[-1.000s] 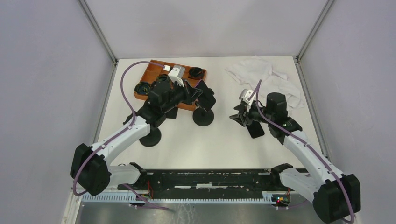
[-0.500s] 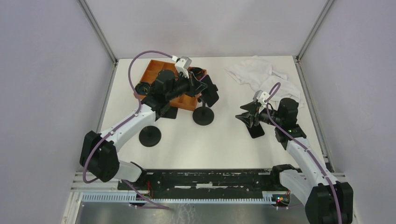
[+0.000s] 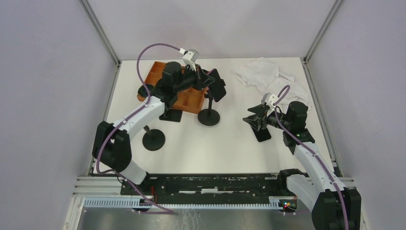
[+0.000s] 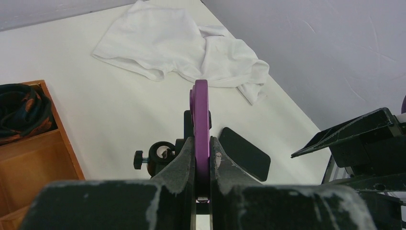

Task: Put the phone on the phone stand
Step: Pick up the phone stand with the phone at the center of the board.

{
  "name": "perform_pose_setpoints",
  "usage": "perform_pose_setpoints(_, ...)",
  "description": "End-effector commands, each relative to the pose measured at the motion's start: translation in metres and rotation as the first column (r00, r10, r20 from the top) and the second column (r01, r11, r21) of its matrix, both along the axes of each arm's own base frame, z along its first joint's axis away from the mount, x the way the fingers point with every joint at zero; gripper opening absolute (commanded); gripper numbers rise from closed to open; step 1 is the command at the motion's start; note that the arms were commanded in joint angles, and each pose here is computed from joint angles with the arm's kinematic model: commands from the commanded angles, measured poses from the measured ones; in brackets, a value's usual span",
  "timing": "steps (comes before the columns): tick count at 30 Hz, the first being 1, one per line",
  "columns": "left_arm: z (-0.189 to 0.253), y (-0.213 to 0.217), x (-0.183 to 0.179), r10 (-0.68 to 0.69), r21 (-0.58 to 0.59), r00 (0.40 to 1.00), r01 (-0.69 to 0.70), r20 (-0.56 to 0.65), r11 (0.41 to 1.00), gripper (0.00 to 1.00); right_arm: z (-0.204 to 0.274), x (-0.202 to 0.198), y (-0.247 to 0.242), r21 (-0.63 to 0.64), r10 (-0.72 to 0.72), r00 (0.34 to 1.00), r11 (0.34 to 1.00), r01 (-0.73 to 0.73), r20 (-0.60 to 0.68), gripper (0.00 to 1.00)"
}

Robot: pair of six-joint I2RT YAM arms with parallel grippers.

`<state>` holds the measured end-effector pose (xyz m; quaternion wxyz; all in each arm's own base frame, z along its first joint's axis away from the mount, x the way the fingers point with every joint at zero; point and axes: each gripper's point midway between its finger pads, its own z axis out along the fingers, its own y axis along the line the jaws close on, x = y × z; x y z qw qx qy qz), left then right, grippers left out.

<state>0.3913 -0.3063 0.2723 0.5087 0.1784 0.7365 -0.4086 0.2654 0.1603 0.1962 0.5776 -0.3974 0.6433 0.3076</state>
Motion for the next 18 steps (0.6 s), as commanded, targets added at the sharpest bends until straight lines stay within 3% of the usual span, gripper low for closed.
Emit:
perform_pose_setpoints(1, -0.002, -0.002, 0.001, -0.041, 0.0, 0.999, 0.041, 0.027, 0.999, 0.02, 0.011, -0.001, 0.0, 0.01, 0.011, 0.999, 1.0, -0.011, 0.051, 0.57)
perform_pose_setpoints(18, 0.015, 0.006, -0.046, -0.096, -0.096, 0.995, 0.097, 0.018, 0.991, 0.02, 0.009, 0.0, -0.001, 0.009, 0.009, 0.999, 1.0, -0.009, 0.048, 0.57)
